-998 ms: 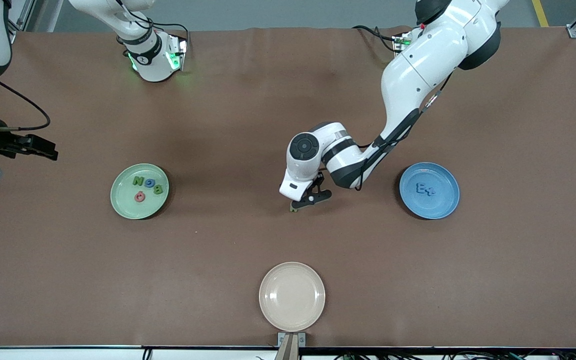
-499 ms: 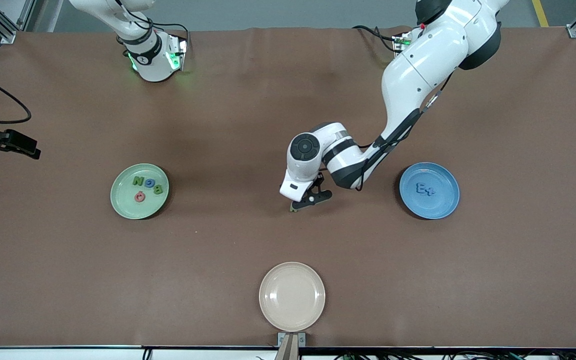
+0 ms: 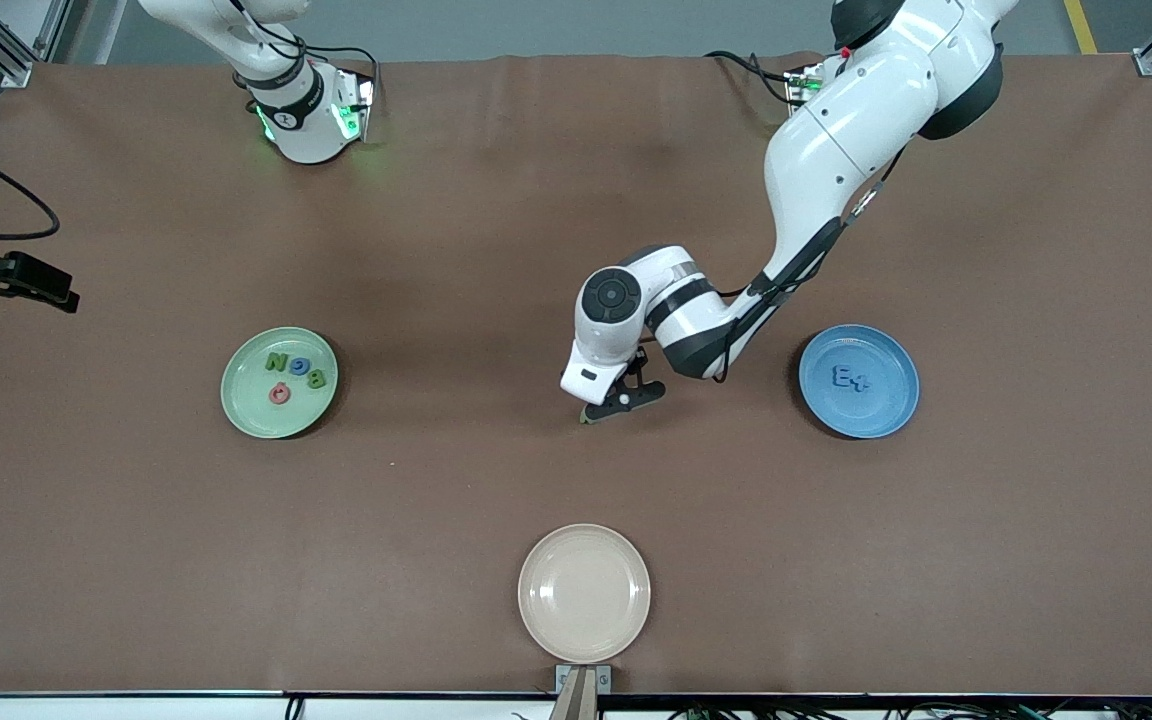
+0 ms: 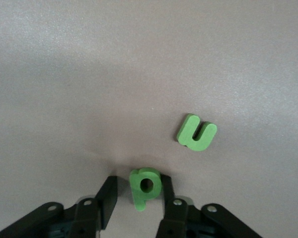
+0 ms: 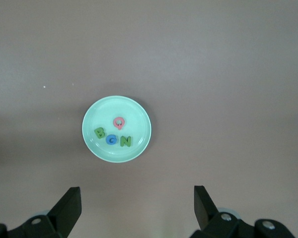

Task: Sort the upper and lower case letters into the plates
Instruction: 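Carry the green p with the left gripper over the blue plate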

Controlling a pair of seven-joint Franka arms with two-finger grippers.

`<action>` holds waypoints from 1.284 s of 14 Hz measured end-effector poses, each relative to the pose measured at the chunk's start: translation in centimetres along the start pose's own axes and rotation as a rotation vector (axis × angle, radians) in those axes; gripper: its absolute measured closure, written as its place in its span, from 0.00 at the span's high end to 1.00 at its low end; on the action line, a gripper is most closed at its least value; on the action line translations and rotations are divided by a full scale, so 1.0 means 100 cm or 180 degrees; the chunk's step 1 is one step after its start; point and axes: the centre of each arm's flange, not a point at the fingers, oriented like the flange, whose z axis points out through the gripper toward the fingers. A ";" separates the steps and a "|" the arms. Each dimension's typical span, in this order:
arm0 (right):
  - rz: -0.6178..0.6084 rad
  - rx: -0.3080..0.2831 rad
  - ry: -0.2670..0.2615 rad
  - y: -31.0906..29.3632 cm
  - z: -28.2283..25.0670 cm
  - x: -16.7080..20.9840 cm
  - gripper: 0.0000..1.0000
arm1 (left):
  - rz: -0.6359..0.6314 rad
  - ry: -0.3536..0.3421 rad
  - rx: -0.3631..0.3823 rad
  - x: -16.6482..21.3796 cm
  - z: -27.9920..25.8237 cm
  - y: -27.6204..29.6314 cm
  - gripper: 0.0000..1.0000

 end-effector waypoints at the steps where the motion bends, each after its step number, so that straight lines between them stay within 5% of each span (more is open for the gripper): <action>1: 0.0015 0.0002 -0.0024 0.002 0.000 -0.001 1.00 | 0.0000 0.0000 0.0001 0.000 0.000 0.000 0.38; 3: 0.0068 0.0014 -0.0095 0.012 0.002 -0.004 1.00 | -0.0002 0.0002 0.0015 0.001 -0.001 -0.001 0.30; 12: 0.0117 0.0030 -0.0139 0.021 -0.001 -0.011 1.00 | -0.0061 0.0023 0.0063 0.016 -0.010 -0.009 0.29; 18: 0.0101 0.0132 -0.0039 0.018 -0.018 -0.022 1.00 | 0.0055 -0.0354 0.0009 0.069 -0.100 -0.081 0.29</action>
